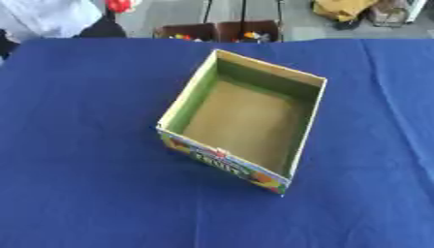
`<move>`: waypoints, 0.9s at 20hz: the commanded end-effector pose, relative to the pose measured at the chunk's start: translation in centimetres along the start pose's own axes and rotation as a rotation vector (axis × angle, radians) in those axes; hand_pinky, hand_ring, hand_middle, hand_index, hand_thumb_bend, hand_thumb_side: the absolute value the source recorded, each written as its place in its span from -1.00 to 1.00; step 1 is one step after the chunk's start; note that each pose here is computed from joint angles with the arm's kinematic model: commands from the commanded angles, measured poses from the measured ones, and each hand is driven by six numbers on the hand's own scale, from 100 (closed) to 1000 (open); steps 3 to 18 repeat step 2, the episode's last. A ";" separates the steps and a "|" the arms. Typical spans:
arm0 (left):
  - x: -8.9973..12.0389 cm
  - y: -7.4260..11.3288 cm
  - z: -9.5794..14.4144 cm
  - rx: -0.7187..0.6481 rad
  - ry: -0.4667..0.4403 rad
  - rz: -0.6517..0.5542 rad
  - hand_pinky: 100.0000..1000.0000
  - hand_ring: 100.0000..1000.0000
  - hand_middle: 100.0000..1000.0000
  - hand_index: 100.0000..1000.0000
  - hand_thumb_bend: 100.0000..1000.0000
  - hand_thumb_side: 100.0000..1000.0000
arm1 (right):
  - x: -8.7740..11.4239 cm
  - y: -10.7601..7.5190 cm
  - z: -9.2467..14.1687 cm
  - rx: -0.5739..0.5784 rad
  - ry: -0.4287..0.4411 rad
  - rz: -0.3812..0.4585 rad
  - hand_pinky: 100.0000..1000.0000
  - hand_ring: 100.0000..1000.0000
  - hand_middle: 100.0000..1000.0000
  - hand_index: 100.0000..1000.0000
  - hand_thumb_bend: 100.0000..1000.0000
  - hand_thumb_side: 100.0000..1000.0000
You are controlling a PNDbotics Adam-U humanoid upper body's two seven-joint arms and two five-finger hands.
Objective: Pick up objects on the table and place them in the box.
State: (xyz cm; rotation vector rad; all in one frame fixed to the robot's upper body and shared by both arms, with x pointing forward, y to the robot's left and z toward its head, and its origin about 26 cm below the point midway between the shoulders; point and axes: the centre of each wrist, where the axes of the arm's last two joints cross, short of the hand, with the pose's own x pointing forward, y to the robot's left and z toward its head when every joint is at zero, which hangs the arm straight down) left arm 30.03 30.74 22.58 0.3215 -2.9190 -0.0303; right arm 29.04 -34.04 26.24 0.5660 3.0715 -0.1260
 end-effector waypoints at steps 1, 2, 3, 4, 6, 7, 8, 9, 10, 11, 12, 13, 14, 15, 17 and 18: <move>0.4 0.6 -0.6 0.001 -0.025 -0.020 0.36 0.85 0.55 0.93 -1.00 0.93 | 0.2 -0.4 -0.9 0.015 -0.029 0.013 0.32 0.50 0.30 0.54 -1.00 0.60; 0.4 0.6 -0.5 0.002 -0.024 -0.020 0.36 0.85 0.55 0.93 -1.00 0.93 | 0.2 -0.4 -0.9 0.015 -0.028 0.012 0.32 0.50 0.30 0.54 -1.00 0.60; 0.4 0.6 -0.5 0.002 -0.024 -0.020 0.36 0.85 0.55 0.93 -1.00 0.93 | 0.2 -0.4 -0.9 0.015 -0.028 0.012 0.32 0.50 0.30 0.54 -1.00 0.60; 0.4 0.6 -0.5 0.002 -0.024 -0.020 0.36 0.85 0.55 0.93 -1.00 0.93 | 0.2 -0.4 -0.9 0.015 -0.028 0.012 0.32 0.50 0.30 0.54 -1.00 0.60; 0.4 0.6 -0.5 0.002 -0.024 -0.020 0.36 0.85 0.55 0.93 -1.00 0.93 | 0.2 -0.4 -0.9 0.015 -0.028 0.012 0.32 0.50 0.30 0.54 -1.00 0.60; 0.4 0.6 -0.5 0.002 -0.024 -0.020 0.36 0.85 0.55 0.93 -1.00 0.93 | 0.2 -0.4 -0.9 0.015 -0.028 0.012 0.32 0.50 0.30 0.54 -1.00 0.60; 0.4 0.6 -0.5 0.002 -0.024 -0.020 0.36 0.85 0.55 0.93 -1.00 0.93 | 0.2 -0.4 -0.9 0.015 -0.028 0.012 0.32 0.50 0.30 0.54 -1.00 0.60; 0.4 0.6 -0.5 0.002 -0.024 -0.020 0.36 0.85 0.55 0.93 -1.00 0.93 | 0.2 -0.4 -0.9 0.015 -0.028 0.012 0.32 0.50 0.30 0.54 -1.00 0.60; 0.4 0.6 -0.5 0.002 -0.024 -0.020 0.36 0.85 0.55 0.93 -1.00 0.93 | 0.2 -0.4 -0.9 0.015 -0.028 0.012 0.32 0.50 0.30 0.54 -1.00 0.60; 0.4 0.6 -0.5 0.002 -0.024 -0.020 0.36 0.85 0.55 0.93 -1.00 0.93 | 0.2 -0.4 -0.9 0.015 -0.028 0.012 0.32 0.50 0.30 0.54 -1.00 0.60; 0.4 0.6 -0.5 0.002 -0.024 -0.020 0.36 0.85 0.55 0.93 -1.00 0.93 | 0.2 -0.4 -0.9 0.015 -0.028 0.012 0.32 0.50 0.30 0.54 -1.00 0.60; 0.4 0.6 -0.5 0.002 -0.024 -0.020 0.36 0.85 0.55 0.93 -1.00 0.93 | 0.2 -0.4 -0.9 0.015 -0.028 0.012 0.32 0.50 0.30 0.54 -1.00 0.60; 0.4 0.6 -0.5 0.002 -0.024 -0.020 0.36 0.85 0.55 0.93 -1.00 0.93 | 0.2 -0.4 -0.9 0.015 -0.028 0.012 0.32 0.50 0.30 0.54 -1.00 0.60; 0.4 0.6 -0.5 0.002 -0.024 -0.020 0.36 0.85 0.55 0.93 -1.00 0.93 | 0.2 -0.4 -0.9 0.015 -0.028 0.012 0.32 0.50 0.30 0.54 -1.00 0.60; 0.4 0.6 -0.5 0.002 -0.024 -0.020 0.36 0.85 0.55 0.93 -1.00 0.93 | 0.2 -0.4 -0.9 0.015 -0.028 0.012 0.32 0.50 0.30 0.54 -1.00 0.60; 0.4 0.6 -0.5 0.002 -0.024 -0.020 0.36 0.85 0.55 0.93 -1.00 0.93 | 0.2 -0.4 -0.9 0.015 -0.028 0.012 0.32 0.50 0.30 0.54 -1.00 0.60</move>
